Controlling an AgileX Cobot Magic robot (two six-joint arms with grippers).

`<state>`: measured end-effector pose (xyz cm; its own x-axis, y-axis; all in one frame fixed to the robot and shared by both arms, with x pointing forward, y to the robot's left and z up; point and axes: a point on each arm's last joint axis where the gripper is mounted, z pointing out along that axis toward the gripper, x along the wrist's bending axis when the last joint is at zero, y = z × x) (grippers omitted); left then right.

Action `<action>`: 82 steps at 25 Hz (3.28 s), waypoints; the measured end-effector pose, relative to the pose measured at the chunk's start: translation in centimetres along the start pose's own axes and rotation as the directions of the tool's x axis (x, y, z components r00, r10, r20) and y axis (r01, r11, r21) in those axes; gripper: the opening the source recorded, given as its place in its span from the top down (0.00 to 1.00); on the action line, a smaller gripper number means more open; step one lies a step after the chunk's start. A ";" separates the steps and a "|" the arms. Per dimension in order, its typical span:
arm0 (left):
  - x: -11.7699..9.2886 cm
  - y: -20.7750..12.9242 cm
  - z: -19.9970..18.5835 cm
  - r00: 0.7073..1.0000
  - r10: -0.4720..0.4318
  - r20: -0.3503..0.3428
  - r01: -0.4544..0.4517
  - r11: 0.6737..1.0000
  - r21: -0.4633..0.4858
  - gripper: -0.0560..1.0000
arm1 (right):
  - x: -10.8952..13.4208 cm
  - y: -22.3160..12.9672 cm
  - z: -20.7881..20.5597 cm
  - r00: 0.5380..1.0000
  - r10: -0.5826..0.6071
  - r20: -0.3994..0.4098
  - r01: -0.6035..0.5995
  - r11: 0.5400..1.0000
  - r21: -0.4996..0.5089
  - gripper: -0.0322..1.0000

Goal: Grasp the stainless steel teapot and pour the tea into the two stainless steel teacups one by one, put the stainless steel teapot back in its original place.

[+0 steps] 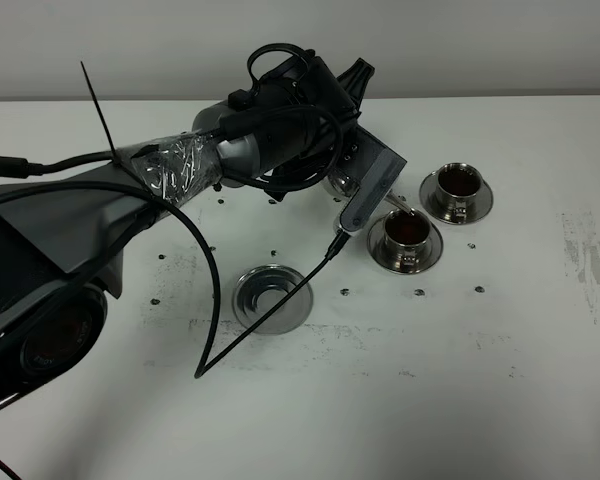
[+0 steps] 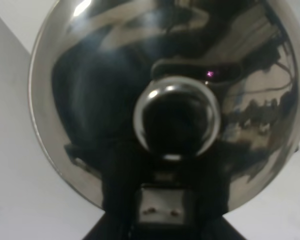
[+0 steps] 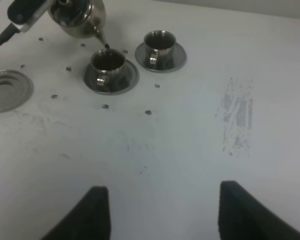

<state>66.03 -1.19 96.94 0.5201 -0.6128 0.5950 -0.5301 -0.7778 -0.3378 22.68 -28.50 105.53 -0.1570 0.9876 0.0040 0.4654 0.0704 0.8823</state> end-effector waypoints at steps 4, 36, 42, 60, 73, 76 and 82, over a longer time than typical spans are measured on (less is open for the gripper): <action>0.0 -0.8 -0.3 0.996 -0.087 0.016 0.087 0.995 -0.038 0.78 | 0.0 0.0 0.0 1.000 0.000 0.000 0.000 1.000 0.000 0.52; -5.8 -5.7 -1.7 0.756 -0.576 0.310 0.642 0.746 -0.178 0.78 | 0.0 0.0 0.0 1.000 0.000 0.000 0.000 1.000 0.000 0.52; -7.1 -5.1 0.5 0.743 -0.573 0.346 0.648 0.745 -0.157 0.78 | 0.0 0.0 0.0 1.000 0.000 0.000 0.000 1.000 0.000 0.52; -9.0 -6.5 -7.4 0.682 -0.664 0.307 0.721 0.682 -0.124 0.78 | 0.0 0.0 0.0 1.000 0.000 0.000 0.000 1.000 0.000 0.52; -13.4 -7.6 -10.0 0.380 -0.850 0.365 0.902 0.428 0.058 0.78 | 0.0 0.0 0.0 1.000 0.000 0.000 0.000 1.000 0.000 0.52; -13.5 -7.5 -10.0 0.347 -0.860 0.375 0.912 0.403 0.079 0.78 | 0.0 0.0 0.0 1.000 0.000 0.000 0.000 1.000 0.000 0.52; -14.5 -6.3 -9.2 0.334 -0.856 0.396 0.912 0.399 0.093 0.78 | 0.0 0.0 0.0 1.000 0.000 0.000 0.000 1.000 0.000 0.52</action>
<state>55.62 13.91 97.17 0.8922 0.4054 0.1992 0.3252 -0.8825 0.3399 22.68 -28.50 105.53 -0.1569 0.9876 0.0039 0.4654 0.0705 0.8823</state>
